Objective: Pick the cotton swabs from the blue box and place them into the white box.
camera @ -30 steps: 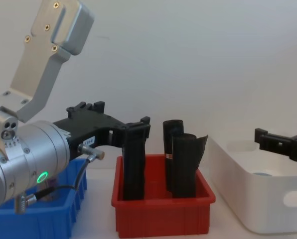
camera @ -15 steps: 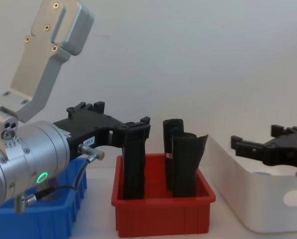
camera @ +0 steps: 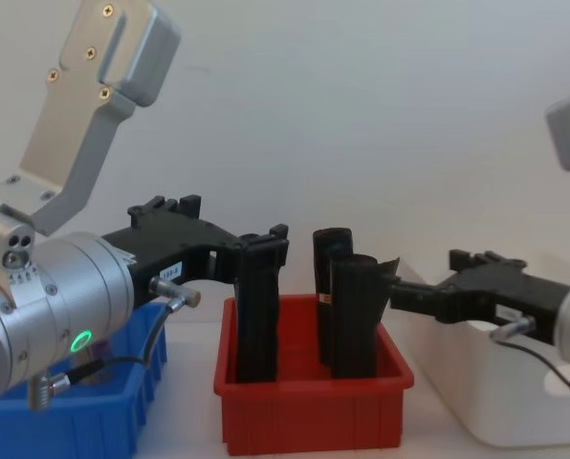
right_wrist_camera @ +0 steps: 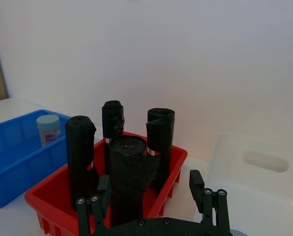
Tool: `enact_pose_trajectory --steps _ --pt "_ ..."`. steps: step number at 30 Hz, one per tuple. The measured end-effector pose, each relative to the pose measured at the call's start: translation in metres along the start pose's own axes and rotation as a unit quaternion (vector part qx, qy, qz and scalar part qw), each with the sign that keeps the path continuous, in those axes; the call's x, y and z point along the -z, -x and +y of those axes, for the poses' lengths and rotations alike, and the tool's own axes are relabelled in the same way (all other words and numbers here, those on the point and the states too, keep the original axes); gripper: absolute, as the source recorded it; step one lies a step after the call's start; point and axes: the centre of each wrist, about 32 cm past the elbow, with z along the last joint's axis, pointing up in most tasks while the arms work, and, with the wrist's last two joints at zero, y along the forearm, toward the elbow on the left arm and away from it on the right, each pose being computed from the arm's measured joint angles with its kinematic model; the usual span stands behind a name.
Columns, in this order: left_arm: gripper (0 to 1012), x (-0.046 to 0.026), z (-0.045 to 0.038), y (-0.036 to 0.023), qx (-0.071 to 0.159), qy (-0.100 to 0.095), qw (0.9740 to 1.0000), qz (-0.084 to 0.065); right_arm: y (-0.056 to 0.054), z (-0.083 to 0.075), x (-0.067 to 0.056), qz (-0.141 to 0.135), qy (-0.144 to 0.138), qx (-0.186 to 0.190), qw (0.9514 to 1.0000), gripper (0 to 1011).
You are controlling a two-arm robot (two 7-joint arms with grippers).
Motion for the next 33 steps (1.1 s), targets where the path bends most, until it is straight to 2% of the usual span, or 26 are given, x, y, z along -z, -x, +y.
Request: enact_pose_trajectory --steps 8,24,29,33 --pt "1003 0.0000 0.0000 0.0000 0.000 0.000 1.0000 0.000 -0.001 0.028 0.008 0.000 0.004 -0.025 0.9997 1002" --pt "1003 0.0000 0.0000 0.0000 0.000 0.000 1.0000 0.000 0.000 0.067 0.020 0.010 0.012 -0.057 0.9982 1000" --pt "1003 0.0000 0.0000 0.0000 0.000 0.000 1.0000 0.000 0.000 0.076 0.022 0.012 0.013 -0.066 0.9977 917" --pt "1003 0.0000 0.0000 0.0000 0.000 0.000 1.0000 0.000 0.000 0.081 0.023 0.013 0.013 -0.070 0.9974 800"
